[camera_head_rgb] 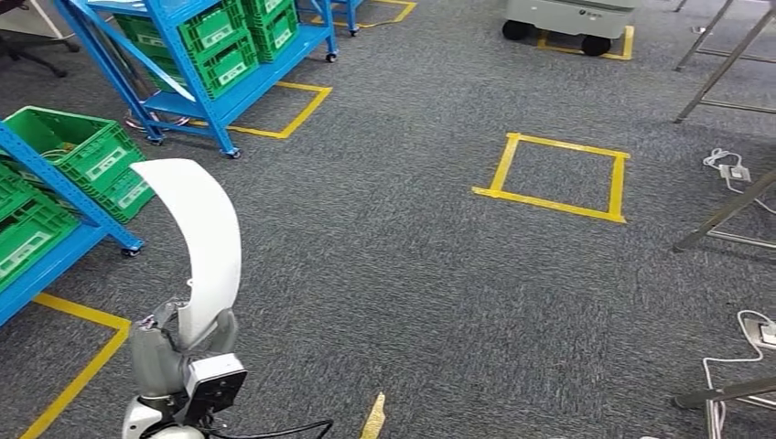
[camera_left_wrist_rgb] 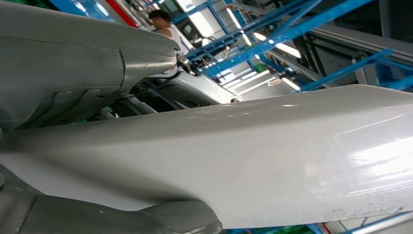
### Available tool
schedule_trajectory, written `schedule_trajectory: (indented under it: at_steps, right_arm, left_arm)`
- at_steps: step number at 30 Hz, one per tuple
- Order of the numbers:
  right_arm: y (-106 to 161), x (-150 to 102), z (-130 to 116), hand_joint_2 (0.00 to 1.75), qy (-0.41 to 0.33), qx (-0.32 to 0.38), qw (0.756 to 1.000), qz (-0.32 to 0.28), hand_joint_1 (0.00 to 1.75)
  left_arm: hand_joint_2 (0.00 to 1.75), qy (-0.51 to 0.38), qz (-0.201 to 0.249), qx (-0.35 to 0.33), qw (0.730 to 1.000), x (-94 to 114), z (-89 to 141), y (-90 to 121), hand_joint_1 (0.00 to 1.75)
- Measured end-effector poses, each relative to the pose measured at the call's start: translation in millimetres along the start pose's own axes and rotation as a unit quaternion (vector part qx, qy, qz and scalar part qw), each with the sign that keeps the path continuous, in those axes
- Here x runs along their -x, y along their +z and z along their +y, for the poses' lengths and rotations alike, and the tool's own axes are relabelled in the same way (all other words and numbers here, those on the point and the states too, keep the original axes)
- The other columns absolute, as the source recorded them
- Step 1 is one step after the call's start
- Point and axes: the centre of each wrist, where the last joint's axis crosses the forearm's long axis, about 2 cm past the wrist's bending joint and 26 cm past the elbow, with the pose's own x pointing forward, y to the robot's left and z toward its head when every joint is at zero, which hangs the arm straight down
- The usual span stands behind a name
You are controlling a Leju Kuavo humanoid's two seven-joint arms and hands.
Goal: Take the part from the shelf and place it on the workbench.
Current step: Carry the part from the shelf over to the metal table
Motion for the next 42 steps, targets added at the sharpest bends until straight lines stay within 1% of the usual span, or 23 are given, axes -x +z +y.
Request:
schedule_trajectory:
  at_steps: [42]
  right_arm:
    - [-1.0, -2.0, -0.5, 1.75, 0.01, 0.004, 1.0, -0.003, 0.0]
  left_arm:
    - [1.75, -0.002, 0.001, -0.001, 1.0, 3.1, 1.0, 0.3, 1.75]
